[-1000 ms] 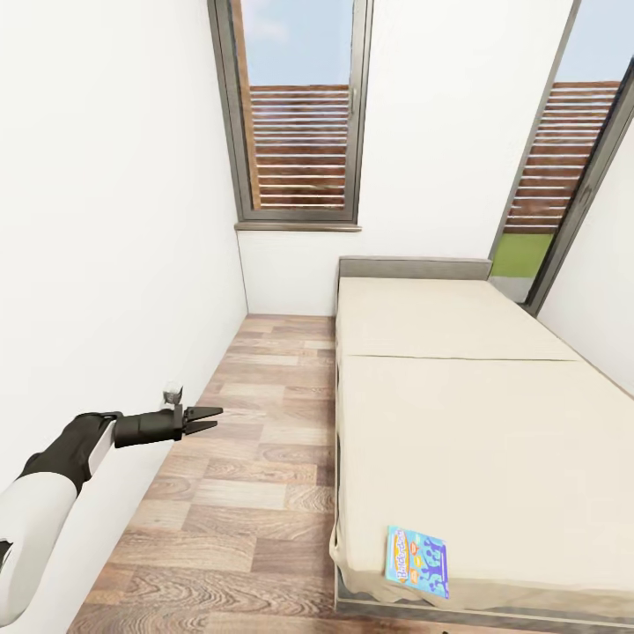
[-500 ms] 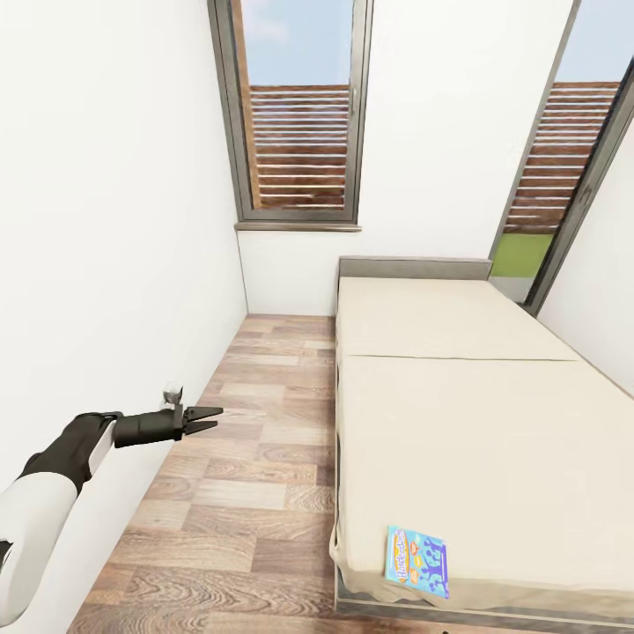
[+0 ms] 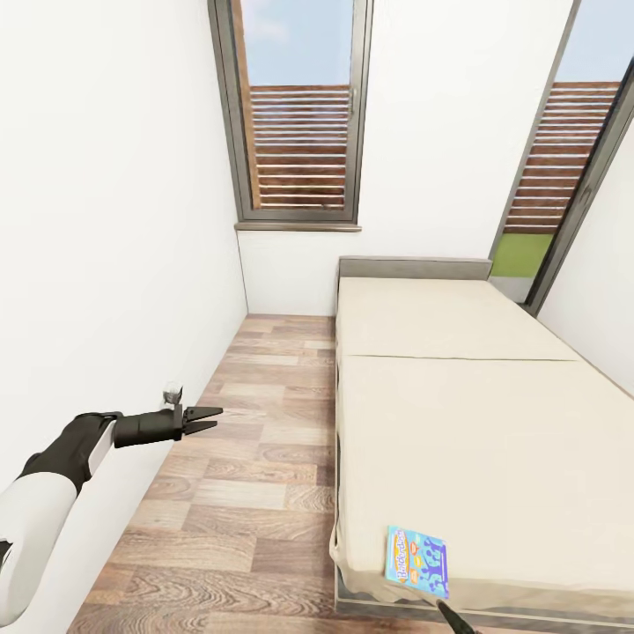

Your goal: Put all the toys in the child's room - the three board games (two on the bed and one on the table), the two jigsaw puzzles on the table, and the tennis ball on the table - inside the toy box on the table in the child's room.

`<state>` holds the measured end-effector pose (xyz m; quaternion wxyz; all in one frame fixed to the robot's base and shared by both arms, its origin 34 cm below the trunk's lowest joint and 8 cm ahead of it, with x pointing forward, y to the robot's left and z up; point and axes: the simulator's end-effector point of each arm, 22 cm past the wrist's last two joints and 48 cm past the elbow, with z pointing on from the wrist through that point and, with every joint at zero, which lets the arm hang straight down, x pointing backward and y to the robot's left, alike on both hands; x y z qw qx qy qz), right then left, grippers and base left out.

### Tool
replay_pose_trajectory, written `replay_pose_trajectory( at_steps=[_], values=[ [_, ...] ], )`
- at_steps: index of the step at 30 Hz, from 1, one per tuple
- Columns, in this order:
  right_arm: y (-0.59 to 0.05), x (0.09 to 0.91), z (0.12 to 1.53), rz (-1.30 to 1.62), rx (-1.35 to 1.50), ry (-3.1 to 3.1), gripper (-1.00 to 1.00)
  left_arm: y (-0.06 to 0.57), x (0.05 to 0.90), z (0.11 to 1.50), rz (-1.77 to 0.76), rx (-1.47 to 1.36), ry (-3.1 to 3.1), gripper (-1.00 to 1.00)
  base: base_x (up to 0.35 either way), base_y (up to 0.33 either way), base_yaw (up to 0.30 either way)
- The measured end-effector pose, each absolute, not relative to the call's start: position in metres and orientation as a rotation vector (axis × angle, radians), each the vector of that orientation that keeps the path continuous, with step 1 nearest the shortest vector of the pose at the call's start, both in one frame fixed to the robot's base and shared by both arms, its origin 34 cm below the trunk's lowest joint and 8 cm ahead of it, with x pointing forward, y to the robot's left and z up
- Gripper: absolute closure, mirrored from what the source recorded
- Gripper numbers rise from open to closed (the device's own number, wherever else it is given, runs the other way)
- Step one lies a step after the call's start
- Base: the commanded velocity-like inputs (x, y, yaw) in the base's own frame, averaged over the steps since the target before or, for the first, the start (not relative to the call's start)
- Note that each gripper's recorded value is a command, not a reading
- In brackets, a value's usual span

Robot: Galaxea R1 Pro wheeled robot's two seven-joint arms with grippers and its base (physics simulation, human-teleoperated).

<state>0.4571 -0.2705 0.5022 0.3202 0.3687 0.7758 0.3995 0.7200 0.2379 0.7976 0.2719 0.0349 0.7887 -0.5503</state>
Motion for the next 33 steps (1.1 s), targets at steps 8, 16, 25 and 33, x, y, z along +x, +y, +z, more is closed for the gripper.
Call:
replay_pose_trajectory(
  at_steps=[8, 16, 25, 33],
  values=[
    [-0.270, 0.463, 0.505, 1.058, 0.966, 2.028, -1.00, 0.238, 0.720, 0.798, -1.482, 0.094, 2.123, -1.00, 0.000, 0.000, 0.000],
    [-0.277, 0.464, 0.505, 1.049, 1.006, 2.004, -1.00, 0.238, 0.720, 0.797, -1.482, 0.094, 2.123, -1.00, 0.000, 0.000, 0.000],
    [-0.284, 0.464, 0.505, 1.067, 1.075, 1.977, -1.00, 0.239, 0.720, 0.798, -1.482, 0.093, 2.122, -1.00, 0.000, 0.000, 0.000],
    [-0.280, 0.458, 0.497, 1.078, 1.129, 2.014, -1.00, 0.239, 0.720, 0.798, -1.482, 0.094, 2.123, -1.00, 0.000, 0.000, 0.000]
  ],
)
